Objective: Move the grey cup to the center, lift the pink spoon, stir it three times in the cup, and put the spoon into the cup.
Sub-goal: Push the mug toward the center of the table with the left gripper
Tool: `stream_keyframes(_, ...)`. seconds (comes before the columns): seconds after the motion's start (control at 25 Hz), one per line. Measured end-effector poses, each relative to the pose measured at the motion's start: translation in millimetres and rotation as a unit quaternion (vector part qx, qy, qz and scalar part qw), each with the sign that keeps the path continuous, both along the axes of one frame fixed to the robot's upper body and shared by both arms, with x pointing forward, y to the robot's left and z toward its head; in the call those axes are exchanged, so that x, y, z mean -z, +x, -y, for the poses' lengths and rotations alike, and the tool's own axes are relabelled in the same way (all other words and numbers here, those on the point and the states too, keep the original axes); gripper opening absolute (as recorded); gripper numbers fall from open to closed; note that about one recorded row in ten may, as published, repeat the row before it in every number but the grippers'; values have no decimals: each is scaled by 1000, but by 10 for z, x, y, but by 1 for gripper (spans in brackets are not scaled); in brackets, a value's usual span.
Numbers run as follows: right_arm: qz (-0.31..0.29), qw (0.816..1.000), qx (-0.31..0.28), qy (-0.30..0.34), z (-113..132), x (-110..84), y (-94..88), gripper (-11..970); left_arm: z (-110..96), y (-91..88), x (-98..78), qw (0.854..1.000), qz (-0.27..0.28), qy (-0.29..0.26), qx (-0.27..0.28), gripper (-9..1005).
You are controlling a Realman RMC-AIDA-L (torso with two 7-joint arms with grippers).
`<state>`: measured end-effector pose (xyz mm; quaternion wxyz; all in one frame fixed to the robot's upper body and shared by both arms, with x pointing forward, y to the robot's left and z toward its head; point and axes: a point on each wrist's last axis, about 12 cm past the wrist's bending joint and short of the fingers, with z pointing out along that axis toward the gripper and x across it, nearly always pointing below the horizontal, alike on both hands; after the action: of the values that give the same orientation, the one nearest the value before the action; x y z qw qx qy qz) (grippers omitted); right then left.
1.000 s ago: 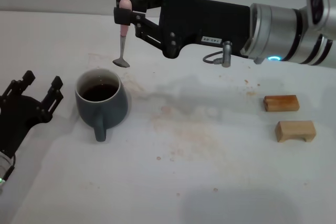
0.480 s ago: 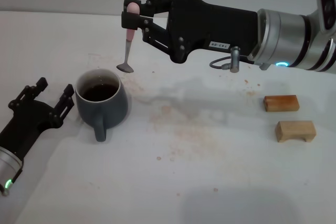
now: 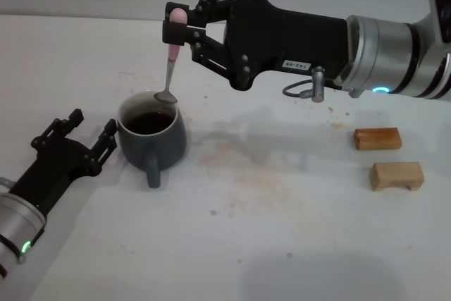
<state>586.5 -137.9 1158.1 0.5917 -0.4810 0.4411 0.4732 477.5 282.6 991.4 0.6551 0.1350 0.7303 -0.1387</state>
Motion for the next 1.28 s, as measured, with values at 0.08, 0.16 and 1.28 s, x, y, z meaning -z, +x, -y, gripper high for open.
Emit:
stream_keyframes(0.08, -1, 1000, 0, 0, 3, 4, -2, 109, 33, 15, 6, 1000, -4, 1, 6, 645)
stream_keyframes(0.16, -2, 1000, 2, 0, 11, 11, -5, 109, 58, 28, 5, 1000, -5, 2, 11, 645)
stream_keyframes(1.28, -3, 997, 66, -29, 34, 57, 153, 109, -27, 130, -132, 999, 37, -18, -31, 645)
